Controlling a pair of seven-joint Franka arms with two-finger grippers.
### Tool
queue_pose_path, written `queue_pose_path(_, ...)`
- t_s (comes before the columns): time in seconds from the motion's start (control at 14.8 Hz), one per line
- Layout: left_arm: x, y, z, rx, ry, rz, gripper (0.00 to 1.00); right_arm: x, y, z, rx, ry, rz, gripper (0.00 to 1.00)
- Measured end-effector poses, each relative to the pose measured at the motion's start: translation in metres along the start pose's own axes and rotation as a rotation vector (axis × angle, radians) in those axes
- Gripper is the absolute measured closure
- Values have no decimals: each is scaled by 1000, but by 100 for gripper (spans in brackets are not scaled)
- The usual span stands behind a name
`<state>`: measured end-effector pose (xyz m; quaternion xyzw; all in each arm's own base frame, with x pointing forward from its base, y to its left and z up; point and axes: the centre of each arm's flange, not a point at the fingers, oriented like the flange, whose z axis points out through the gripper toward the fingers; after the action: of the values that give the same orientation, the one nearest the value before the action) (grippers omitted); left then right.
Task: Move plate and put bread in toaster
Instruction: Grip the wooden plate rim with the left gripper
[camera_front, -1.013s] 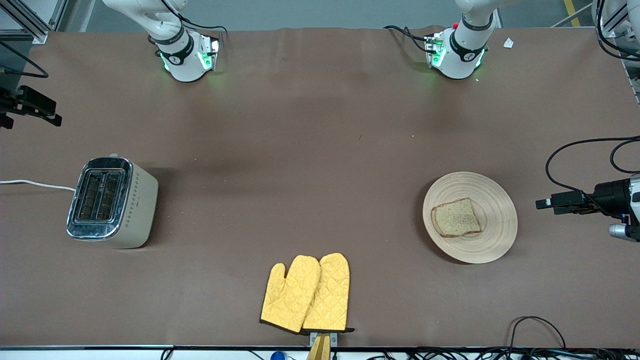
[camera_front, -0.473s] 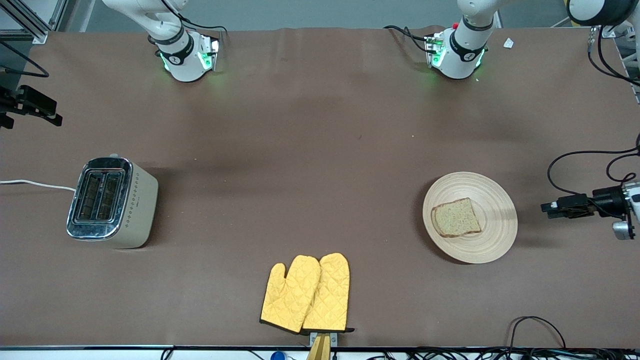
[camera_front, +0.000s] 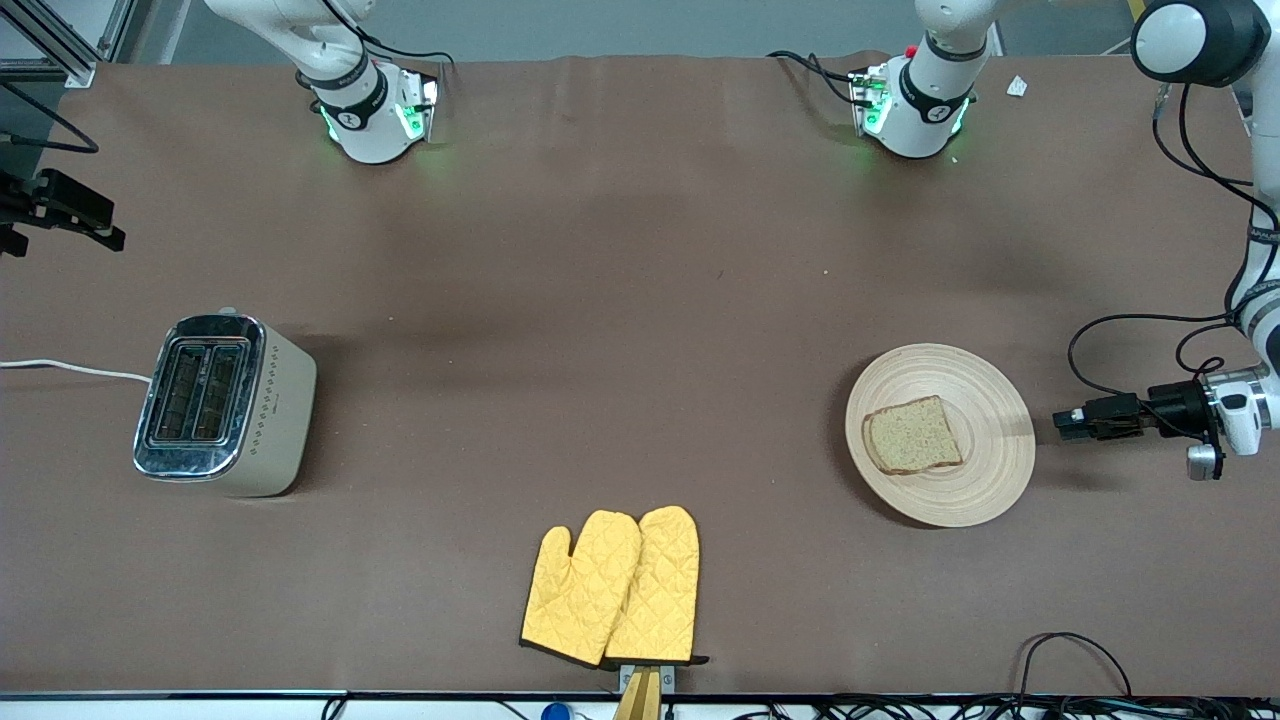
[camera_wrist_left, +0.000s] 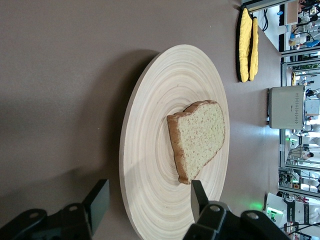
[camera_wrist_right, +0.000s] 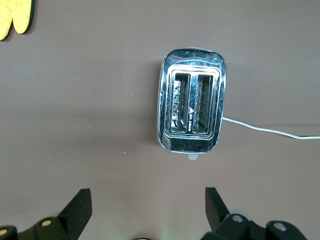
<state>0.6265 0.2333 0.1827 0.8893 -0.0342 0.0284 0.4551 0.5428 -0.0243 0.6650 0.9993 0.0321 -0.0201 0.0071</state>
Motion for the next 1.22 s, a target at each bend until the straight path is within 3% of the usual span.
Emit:
queue_pose_path(0.95, -11, -31, 35, -56, -13, -28, 37, -3, -14, -2, 0, -6, -23, 0)
queue_pose_path(1.08, -11, -32, 38, -61, -14, -30, 39, -4, -12, 0, 1, -19, -18, 0)
queue_pose_path(1.22, -11, -32, 40, -64, -16, -31, 51, -4, -11, 0, 1, -19, -18, 0)
